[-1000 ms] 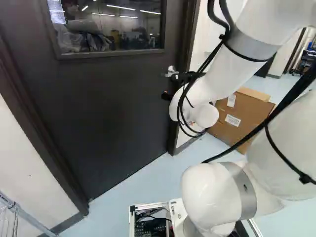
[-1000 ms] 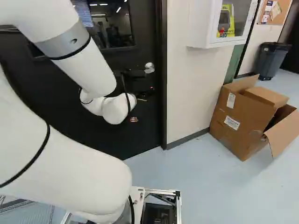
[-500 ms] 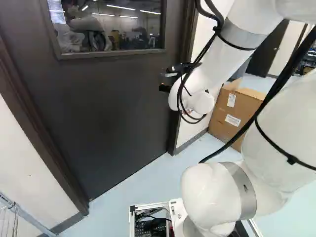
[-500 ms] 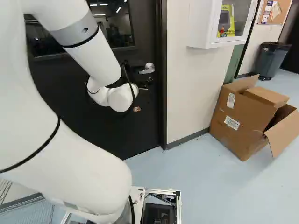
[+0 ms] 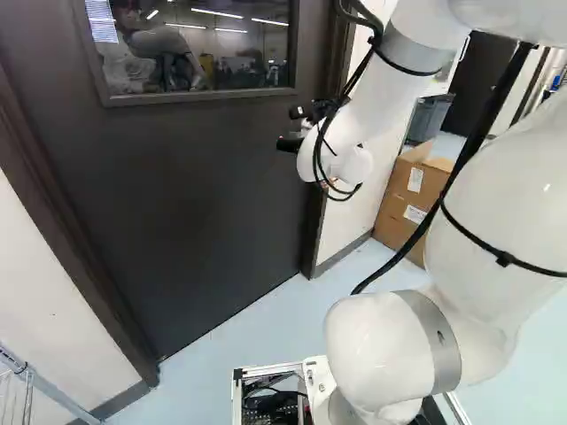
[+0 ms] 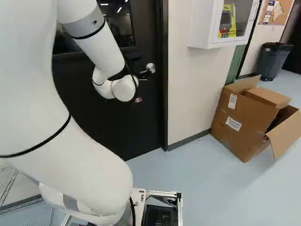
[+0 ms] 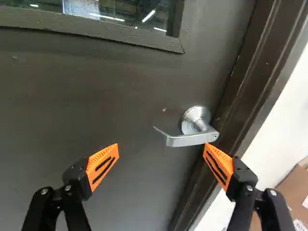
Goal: Open the door and move inside
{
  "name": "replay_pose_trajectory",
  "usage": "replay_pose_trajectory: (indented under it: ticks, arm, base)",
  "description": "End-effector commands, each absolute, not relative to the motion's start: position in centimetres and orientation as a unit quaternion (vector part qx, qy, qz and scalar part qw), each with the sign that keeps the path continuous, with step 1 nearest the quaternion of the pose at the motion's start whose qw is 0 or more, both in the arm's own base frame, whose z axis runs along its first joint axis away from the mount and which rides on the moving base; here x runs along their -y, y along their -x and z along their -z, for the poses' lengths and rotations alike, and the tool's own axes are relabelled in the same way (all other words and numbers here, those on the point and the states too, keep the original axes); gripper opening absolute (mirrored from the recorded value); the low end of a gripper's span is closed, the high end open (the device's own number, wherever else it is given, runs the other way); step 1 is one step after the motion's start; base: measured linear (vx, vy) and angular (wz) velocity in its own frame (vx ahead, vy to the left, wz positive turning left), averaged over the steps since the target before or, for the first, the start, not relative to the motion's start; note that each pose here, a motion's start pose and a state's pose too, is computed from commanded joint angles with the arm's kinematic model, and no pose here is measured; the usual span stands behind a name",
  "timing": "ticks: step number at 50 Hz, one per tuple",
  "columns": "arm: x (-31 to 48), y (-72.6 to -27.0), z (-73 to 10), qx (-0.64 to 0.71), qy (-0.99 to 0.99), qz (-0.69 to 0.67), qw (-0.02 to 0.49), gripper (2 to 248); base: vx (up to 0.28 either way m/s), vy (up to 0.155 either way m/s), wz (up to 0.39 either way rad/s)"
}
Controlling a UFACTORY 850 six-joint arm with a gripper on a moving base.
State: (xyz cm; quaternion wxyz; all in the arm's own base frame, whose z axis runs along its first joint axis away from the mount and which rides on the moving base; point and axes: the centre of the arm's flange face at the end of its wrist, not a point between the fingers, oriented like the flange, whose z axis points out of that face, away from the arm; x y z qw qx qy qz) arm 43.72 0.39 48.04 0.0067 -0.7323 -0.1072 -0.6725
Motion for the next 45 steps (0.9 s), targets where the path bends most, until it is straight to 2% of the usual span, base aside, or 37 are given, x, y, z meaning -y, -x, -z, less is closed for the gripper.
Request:
replay_pose_trajectory:
  ticks: [19, 32, 45]
  arm:
    - [-1.6, -47.7, -50.0, 0.100, 0.720, 0.686, 0.041, 247]
    - [-2.1, -50.3, -51.0, 0.103, 0.724, 0.680, 0.041, 247]
    - [-1.8, -50.8, -51.4, 0.102, 0.732, 0.672, 0.036, 247]
  base:
    - [0.000, 0.000, 0.000]
    - [0.000, 0.000, 0.000]
    - [0.000, 0.000, 0.000]
